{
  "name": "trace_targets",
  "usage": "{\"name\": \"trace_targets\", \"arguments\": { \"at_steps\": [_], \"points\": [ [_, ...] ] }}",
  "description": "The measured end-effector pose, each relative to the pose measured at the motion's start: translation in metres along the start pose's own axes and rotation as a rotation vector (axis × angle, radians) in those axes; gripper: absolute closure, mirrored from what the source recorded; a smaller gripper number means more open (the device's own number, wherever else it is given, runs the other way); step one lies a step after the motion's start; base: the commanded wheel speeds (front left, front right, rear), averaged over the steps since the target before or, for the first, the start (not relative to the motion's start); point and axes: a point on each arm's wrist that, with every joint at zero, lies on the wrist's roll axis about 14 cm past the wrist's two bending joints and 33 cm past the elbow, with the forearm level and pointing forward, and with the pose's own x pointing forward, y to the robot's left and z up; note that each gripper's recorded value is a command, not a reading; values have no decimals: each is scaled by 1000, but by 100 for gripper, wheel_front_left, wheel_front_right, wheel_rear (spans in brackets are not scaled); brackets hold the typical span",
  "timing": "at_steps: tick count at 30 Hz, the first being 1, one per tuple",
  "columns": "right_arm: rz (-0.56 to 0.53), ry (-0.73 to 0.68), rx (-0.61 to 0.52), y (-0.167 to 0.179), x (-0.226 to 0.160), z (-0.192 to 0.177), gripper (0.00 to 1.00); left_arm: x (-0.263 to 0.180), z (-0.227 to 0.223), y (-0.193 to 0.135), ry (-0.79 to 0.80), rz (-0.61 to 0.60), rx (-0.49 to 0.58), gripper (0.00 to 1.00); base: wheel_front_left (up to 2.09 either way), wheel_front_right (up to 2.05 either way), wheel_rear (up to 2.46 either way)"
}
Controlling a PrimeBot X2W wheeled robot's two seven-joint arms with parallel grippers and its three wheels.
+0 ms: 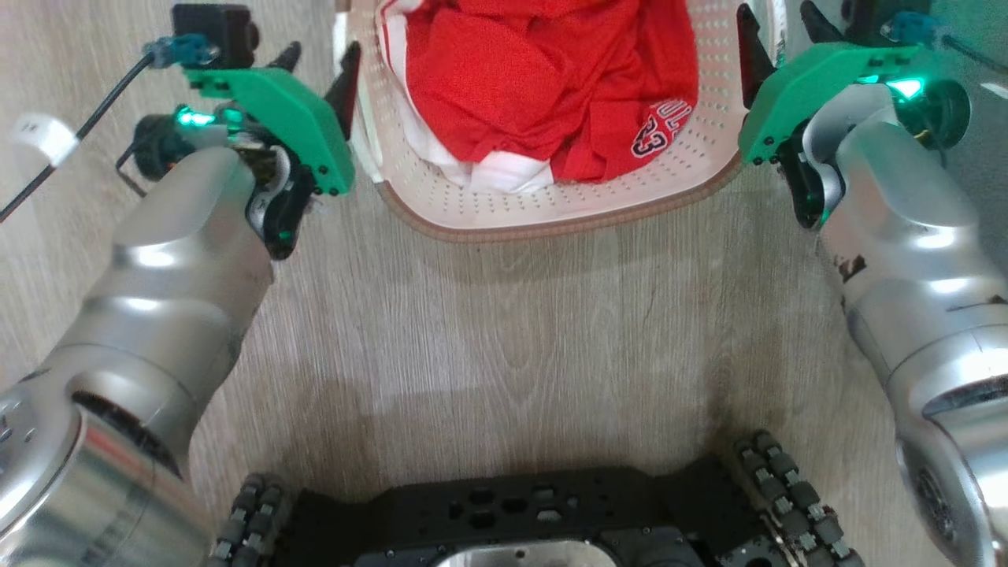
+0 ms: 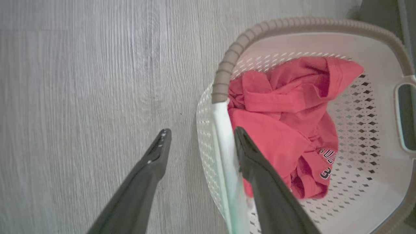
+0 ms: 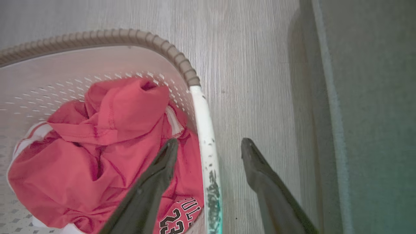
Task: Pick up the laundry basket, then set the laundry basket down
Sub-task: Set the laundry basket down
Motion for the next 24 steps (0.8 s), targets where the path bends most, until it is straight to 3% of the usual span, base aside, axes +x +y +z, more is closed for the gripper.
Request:
{"name": "trace_targets", "arguments": {
  "at_steps": [6,13,24],
  "points": [
    [11,-178,-11,4,-16,57,0,-17,35,-3,-99,14,32,0,0,0,0],
    [-14,-373,-47,-1,-55,103,0,-49,114,-11,-331,38,84,0,0,0,0],
    [-8,-614,-80,16,-119,164,0,-130,149,-19,-607,106,152,0,0,0,0]
  ]
}}
